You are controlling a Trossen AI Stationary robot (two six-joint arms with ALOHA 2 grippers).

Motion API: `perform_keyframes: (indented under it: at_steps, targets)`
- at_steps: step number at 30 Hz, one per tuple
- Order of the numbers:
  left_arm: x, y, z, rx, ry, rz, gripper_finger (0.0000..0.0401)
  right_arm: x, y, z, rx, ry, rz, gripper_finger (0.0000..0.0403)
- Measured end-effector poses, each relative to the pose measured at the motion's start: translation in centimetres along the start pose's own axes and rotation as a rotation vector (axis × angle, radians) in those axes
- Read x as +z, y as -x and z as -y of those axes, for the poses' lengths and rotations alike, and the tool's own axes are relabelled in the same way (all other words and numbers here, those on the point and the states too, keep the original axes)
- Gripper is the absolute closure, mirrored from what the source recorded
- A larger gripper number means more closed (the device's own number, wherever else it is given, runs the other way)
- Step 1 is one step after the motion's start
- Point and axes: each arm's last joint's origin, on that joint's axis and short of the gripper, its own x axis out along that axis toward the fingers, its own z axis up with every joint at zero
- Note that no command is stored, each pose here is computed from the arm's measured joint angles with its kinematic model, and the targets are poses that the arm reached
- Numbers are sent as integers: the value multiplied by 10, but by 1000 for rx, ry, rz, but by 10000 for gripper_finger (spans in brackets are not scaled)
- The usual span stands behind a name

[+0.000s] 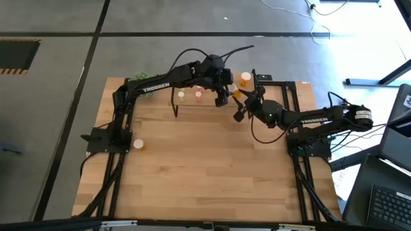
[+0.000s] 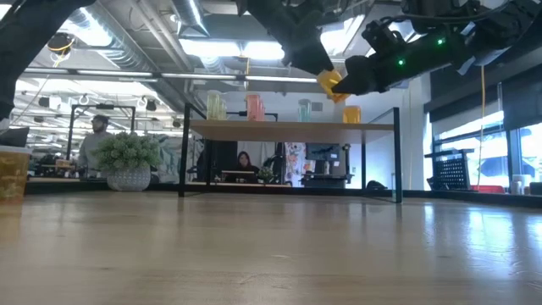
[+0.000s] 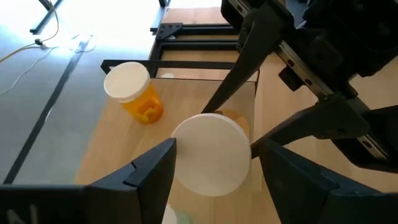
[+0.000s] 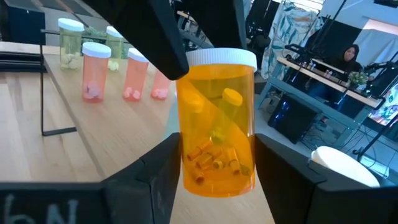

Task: Pick and place medicine bottles onto shelf by color
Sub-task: Put the right orange pill bottle on the shelf aligned with the other orange pill bottle

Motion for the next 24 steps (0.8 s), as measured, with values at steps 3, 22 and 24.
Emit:
perform_keyframes:
  at_steps: [3,22,24]
  targets:
    - [1,0,0,2,-9,9,175,0,0,0,-2,3,1,207]
    - [25,40,-2,189,-139,101,174,-1,2,0,-127,-189,-26,207]
    - [26,43,-2,196,-138,105,176,0,5,-2,-166,-199,-29,207]
